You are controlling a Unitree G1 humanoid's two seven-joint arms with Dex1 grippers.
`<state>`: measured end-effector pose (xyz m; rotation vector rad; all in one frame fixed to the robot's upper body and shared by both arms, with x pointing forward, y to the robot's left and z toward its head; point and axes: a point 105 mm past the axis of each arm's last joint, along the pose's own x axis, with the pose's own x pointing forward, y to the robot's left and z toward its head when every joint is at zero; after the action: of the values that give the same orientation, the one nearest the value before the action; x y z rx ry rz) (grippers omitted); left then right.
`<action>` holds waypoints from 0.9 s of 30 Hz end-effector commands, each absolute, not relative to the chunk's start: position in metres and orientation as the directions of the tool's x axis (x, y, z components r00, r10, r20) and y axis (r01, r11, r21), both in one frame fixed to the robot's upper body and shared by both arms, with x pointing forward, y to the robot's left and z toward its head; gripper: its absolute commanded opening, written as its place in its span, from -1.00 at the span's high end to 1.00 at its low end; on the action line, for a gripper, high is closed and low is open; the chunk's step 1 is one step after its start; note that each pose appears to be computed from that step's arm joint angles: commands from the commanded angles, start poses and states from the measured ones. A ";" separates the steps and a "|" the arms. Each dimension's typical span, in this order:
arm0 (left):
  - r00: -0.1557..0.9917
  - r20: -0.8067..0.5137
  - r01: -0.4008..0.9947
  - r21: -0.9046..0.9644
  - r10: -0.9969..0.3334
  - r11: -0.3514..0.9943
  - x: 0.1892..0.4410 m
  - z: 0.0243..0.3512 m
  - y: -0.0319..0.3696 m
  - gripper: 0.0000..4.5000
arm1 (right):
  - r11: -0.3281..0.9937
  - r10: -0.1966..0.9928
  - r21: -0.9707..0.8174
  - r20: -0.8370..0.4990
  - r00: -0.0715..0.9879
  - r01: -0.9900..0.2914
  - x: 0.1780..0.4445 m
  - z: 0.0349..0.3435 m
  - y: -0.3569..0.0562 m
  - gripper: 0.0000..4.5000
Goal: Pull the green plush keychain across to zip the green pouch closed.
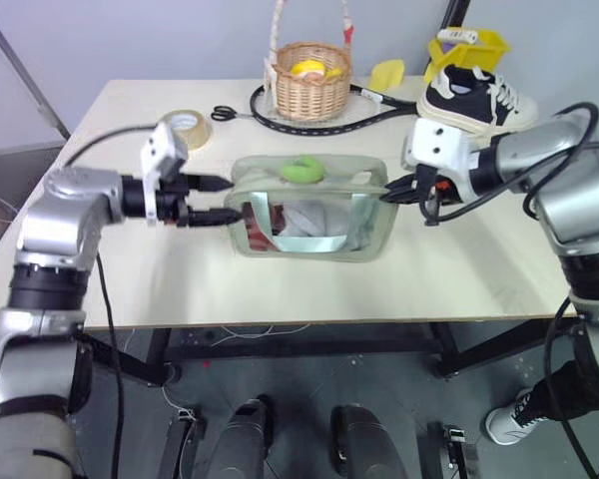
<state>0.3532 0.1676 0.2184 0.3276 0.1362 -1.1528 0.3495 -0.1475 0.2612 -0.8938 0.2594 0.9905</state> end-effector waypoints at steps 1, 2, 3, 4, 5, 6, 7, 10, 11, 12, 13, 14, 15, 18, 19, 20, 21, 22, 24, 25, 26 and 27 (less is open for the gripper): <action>0.420 -0.247 0.893 0.281 -0.873 0.350 0.355 0.229 0.160 -0.01 | 0.238 0.631 -0.560 -0.533 0.564 -0.794 0.346 0.272 -0.146 1.00; 0.421 -0.246 0.893 0.283 -0.873 0.351 0.356 0.228 0.159 0.22 | 0.238 0.632 -0.560 -0.531 0.564 -0.794 0.346 0.272 -0.146 1.00; 0.425 -0.242 0.890 0.289 -0.872 0.353 0.358 0.227 0.157 0.42 | 0.238 0.633 -0.560 -0.530 0.564 -0.793 0.345 0.273 -0.145 1.00; 0.427 -0.239 0.889 0.290 -0.872 0.355 0.359 0.227 0.156 0.67 | 0.239 0.635 -0.560 -0.528 0.564 -0.793 0.345 0.274 -0.145 1.00; 0.424 -0.235 0.890 0.288 -0.875 0.354 0.359 0.228 0.154 0.90 | 0.242 0.636 -0.559 -0.526 0.565 -0.793 0.345 0.274 -0.146 1.00; 0.426 -0.233 0.888 0.291 -0.874 0.356 0.360 0.227 0.153 0.97 | 0.245 0.636 -0.559 -0.524 0.566 -0.792 0.345 0.275 -0.146 1.00; 0.429 -0.235 0.887 0.293 -0.872 0.357 0.360 0.227 0.152 0.97 | 0.248 0.637 -0.555 -0.524 0.565 -0.794 0.345 0.275 -0.146 1.00; 0.433 -0.232 0.885 0.294 -0.871 0.362 0.361 0.226 0.151 1.00 | 0.260 0.643 -0.528 -0.531 0.553 -0.809 0.342 0.273 -0.148 0.66; 0.431 -0.228 0.886 0.290 -0.873 0.362 0.360 0.226 0.150 1.00 | 0.262 0.645 -0.516 -0.535 0.545 -0.816 0.340 0.272 -0.148 0.53; 0.429 -0.228 0.887 0.286 -0.874 0.362 0.360 0.226 0.149 1.00 | 0.262 0.662 -0.509 -0.523 0.536 -0.820 0.336 0.276 -0.149 0.29; 0.428 -0.229 0.889 0.284 -0.874 0.361 0.359 0.225 0.149 1.00 | 0.266 0.684 -0.509 -0.498 0.533 -0.818 0.332 0.284 -0.149 0.07; 0.427 -0.229 0.889 0.283 -0.875 0.360 0.359 0.225 0.148 1.00 | 0.264 0.715 -0.521 -0.459 0.527 -0.812 0.328 0.295 -0.147 -0.15; 0.426 -0.230 0.889 0.283 -0.875 0.359 0.359 0.225 0.148 1.00 | 0.262 0.736 -0.530 -0.431 0.522 -0.807 0.325 0.303 -0.146 -0.39; 0.427 -0.221 0.889 0.278 -0.877 0.363 0.359 0.226 0.145 1.00 | 0.233 0.814 -0.537 -0.348 0.465 -0.810 0.315 0.319 -0.122 -0.84; 0.428 -0.217 0.889 0.277 -0.877 0.365 0.359 0.227 0.145 1.00 | 0.231 0.826 -0.538 -0.332 0.455 -0.811 0.316 0.320 -0.114 -0.84; 0.429 -0.213 0.889 0.272 -0.878 0.369 0.359 0.227 0.144 1.00 | 0.231 0.829 -0.537 -0.327 0.453 -0.811 0.320 0.318 -0.104 -0.84; 0.430 -0.211 0.889 0.267 -0.878 0.371 0.359 0.227 0.144 1.00 | 0.231 0.831 -0.537 -0.324 0.452 -0.811 0.322 0.316 -0.097 -0.84; 0.431 -0.212 0.889 0.267 -0.877 0.373 0.358 0.227 0.144 1.00 | 0.241 0.827 -0.532 -0.325 0.458 -0.812 0.329 0.312 -0.087 -0.84; 0.435 -0.215 0.888 0.265 -0.874 0.376 0.358 0.226 0.145 1.00 | 0.254 0.818 -0.527 -0.330 0.470 -0.811 0.338 0.305 -0.076 -0.84; 0.437 -0.217 0.887 0.266 -0.873 0.378 0.358 0.225 0.146 1.00 | 0.274 0.807 -0.518 -0.335 0.486 -0.811 0.345 0.302 -0.071 -0.74; 0.441 -0.219 0.886 0.265 -0.871 0.382 0.358 0.225 0.147 1.00 | 0.284 0.796 -0.517 -0.342 0.499 -0.808 0.350 0.299 -0.067 -0.62; 0.443 -0.221 0.885 0.265 -0.869 0.384 0.358 0.226 0.148 1.00 | 0.295 0.792 -0.508 -0.344 0.504 -0.809 0.354 0.299 -0.064 -0.47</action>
<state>0.3612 0.1476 0.2166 0.3469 0.0763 -1.1146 0.3502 -0.0629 0.2790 -0.6674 0.0829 1.1248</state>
